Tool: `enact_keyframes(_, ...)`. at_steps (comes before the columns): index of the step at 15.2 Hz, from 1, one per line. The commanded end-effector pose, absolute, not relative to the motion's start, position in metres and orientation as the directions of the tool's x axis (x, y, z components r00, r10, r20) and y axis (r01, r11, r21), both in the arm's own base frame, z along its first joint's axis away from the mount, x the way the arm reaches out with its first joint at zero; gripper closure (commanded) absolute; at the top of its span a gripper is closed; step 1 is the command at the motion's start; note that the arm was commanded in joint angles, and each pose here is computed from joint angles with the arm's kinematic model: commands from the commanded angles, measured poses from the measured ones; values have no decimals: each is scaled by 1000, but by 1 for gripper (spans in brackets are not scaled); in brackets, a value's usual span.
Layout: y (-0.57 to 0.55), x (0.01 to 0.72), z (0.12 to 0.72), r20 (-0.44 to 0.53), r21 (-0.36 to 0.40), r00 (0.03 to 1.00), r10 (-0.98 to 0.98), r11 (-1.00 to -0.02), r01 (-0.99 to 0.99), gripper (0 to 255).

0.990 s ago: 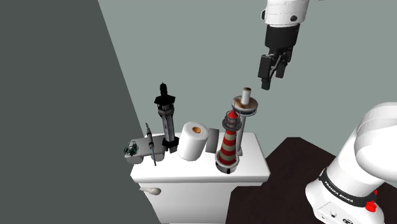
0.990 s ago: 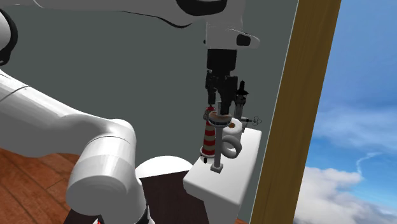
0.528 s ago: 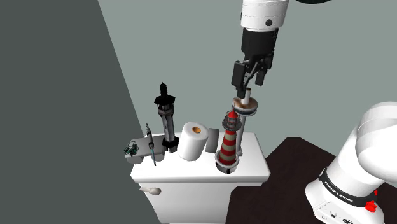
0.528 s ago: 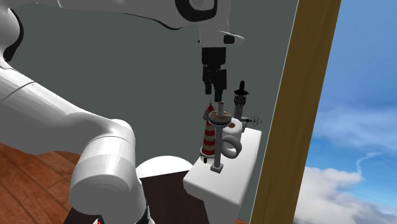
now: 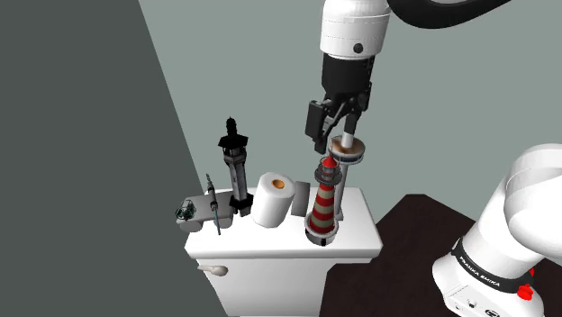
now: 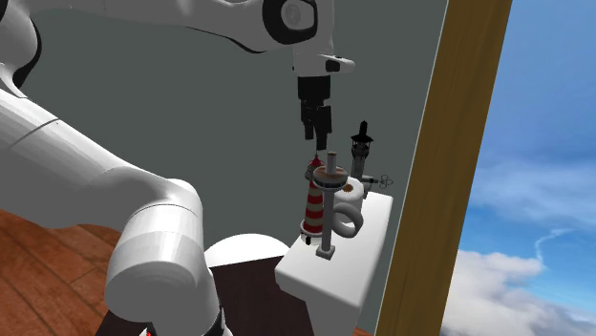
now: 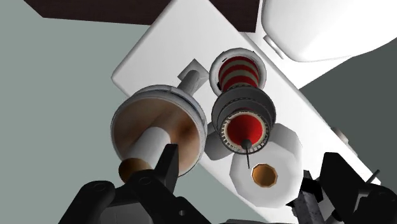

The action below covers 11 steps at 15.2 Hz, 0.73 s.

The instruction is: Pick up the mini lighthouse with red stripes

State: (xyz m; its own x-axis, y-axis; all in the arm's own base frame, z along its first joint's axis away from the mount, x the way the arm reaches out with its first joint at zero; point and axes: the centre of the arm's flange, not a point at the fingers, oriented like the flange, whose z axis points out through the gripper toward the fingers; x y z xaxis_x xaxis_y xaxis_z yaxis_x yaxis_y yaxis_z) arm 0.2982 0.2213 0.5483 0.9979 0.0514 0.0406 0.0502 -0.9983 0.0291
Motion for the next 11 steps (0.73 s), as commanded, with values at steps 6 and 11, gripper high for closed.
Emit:
enact_keyframes(6, 223, 298, 522, 41, 29, 998, 51, -998, 50, 255)
enact_keyframes(11, 224, 298, 523, 41, 29, 998, 51, -998, 50, 255)
